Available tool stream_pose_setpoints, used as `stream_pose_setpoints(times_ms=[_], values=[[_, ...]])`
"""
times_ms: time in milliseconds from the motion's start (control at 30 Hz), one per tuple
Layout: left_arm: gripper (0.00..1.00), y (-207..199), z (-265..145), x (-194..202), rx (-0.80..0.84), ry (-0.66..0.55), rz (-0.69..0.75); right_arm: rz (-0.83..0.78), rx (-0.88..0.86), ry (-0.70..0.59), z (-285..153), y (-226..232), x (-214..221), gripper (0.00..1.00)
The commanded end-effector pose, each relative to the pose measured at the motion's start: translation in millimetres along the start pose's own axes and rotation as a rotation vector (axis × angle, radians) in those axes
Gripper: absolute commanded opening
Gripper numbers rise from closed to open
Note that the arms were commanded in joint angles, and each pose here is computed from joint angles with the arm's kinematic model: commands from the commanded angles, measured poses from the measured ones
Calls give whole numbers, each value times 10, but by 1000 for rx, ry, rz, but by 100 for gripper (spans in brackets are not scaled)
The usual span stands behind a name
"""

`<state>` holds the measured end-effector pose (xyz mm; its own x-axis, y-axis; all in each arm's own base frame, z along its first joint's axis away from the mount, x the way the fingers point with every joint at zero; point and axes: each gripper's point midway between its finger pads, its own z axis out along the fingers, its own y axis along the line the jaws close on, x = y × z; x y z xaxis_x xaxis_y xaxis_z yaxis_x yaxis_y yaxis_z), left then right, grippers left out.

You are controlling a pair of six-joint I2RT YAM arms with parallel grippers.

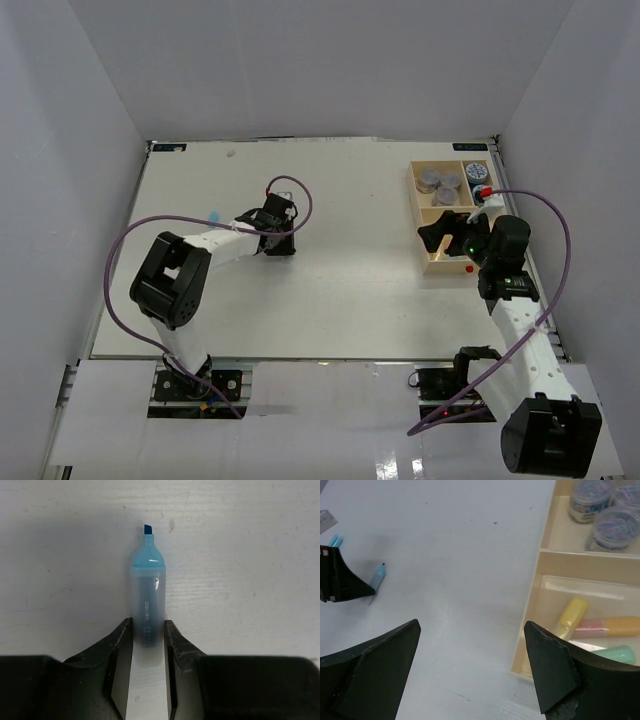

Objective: Sort the stationery into containers
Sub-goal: Pick up the pen from the center of the board.

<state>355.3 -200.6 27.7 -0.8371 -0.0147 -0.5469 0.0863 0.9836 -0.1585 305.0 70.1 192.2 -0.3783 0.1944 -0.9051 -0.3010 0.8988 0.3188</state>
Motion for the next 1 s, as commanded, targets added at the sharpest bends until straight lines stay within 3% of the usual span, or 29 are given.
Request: stream_pose_setpoints(times_ms=[0, 233, 433, 567, 700, 967], values=[[29, -240, -322, -190, 95, -95, 45, -102, -152, -22, 1, 414, -255, 90], [26, -574, -1091, -703, 305, -371, 98, -52, -424, -3, -53, 1232, -214, 90], [22, -773, -1695, -782, 494, -550, 177, 2, -561, -64, -55, 1858, -327, 90], [22, -802, -1890, -747, 539, -629, 304, -6, -647, -19, 25, 2268, -375, 90], [22, -830, -2094, -724, 596, -733, 348, 5, -689, -31, 67, 2555, -429, 89], [20, -824, -2321, -683, 640, -820, 386, 32, -717, -54, 288, 2905, -506, 84]])
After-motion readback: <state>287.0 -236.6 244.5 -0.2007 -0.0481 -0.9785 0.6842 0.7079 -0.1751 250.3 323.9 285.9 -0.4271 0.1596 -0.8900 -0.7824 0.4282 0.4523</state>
